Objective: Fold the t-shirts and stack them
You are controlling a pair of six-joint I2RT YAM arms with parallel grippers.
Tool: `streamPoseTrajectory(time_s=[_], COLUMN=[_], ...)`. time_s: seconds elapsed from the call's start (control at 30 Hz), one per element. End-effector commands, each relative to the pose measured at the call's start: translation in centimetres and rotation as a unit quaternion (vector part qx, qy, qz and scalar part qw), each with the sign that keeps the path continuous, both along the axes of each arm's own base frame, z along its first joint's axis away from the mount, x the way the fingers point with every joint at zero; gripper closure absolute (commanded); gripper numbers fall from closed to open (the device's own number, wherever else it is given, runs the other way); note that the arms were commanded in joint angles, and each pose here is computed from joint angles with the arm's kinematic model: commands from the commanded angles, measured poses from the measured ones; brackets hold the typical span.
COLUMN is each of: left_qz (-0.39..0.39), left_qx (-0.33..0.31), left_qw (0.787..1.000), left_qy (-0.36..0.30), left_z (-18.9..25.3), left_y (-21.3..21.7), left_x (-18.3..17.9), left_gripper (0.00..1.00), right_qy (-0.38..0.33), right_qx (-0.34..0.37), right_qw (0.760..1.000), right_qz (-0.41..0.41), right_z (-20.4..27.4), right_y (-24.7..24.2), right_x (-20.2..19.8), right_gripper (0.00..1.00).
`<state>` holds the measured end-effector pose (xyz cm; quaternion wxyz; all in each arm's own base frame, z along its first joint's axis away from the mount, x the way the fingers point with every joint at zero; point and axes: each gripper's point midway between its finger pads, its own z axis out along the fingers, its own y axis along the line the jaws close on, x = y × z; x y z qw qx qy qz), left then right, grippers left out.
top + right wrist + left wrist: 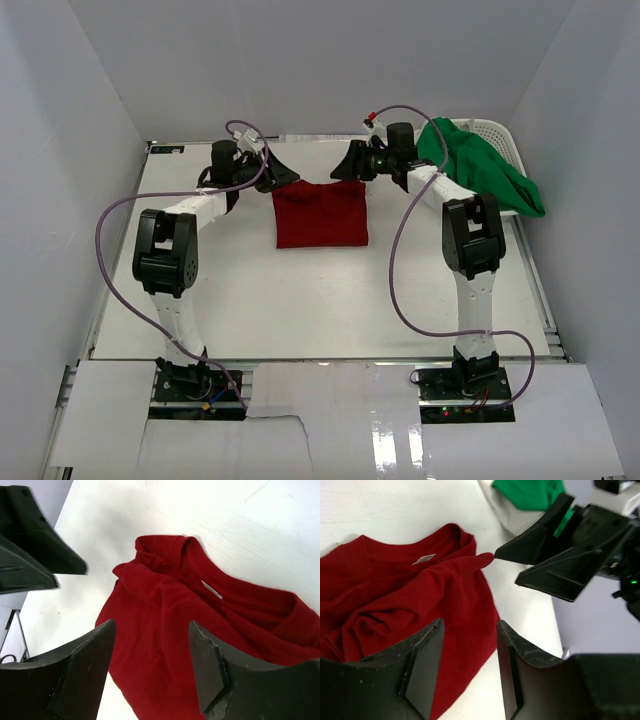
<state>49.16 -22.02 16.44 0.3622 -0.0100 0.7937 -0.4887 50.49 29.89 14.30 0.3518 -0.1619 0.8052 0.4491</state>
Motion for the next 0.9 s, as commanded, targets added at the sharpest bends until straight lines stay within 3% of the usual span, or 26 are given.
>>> streamPoseTrajectory(time_s=[0.0, 0.2, 0.33, 0.47, 0.57, 0.73, 0.87], left_qz=[-0.033, -0.043, -0.051, -0.039, -0.080, -0.163, -0.205], left_qx=[0.065, 0.111, 0.151, 0.217, 0.272, 0.289, 0.289], left_qw=[0.997, 0.991, 0.985, 0.969, 0.938, 0.896, 0.873], left_qy=[-0.018, -0.054, -0.064, -0.112, -0.198, -0.295, -0.336], left_z=[-0.5, -0.1, -0.3, 0.0, 0.6, 1.1, 0.7], left_y=[-0.2, 0.2, 0.3, 1.8, 2.4, 1.5, 1.3], left_x=[0.2, 2.3, 3.4, 4.4, 4.9, 4.0, 3.9], left_gripper=[0.43, 0.37, 0.36, 0.32, 0.34, 0.31, 0.30], right_qy=[0.001, 0.017, -0.024, -0.076, -0.129, -0.227, -0.258], right_qx=[0.004, -0.020, -0.080, -0.145, -0.181, -0.203, -0.212], right_qw=[1.000, 0.999, 0.996, 0.986, 0.974, 0.945, 0.933], right_qz=[0.026, 0.039, 0.034, 0.026, 0.035, 0.114, 0.134], right_z=[0.1, -1.1, -1.4, -1.4, -0.9, 0.0, 0.1], right_y=[1.1, 1.5, 0.4, -1.6, -2.5, -2.7, -3.6], right_x=[0.1, 0.4, 1.1, 1.5, 2.2, 1.8, 2.2], right_gripper=[0.34, 0.34, 0.32, 0.23, 0.22, 0.23, 0.24])
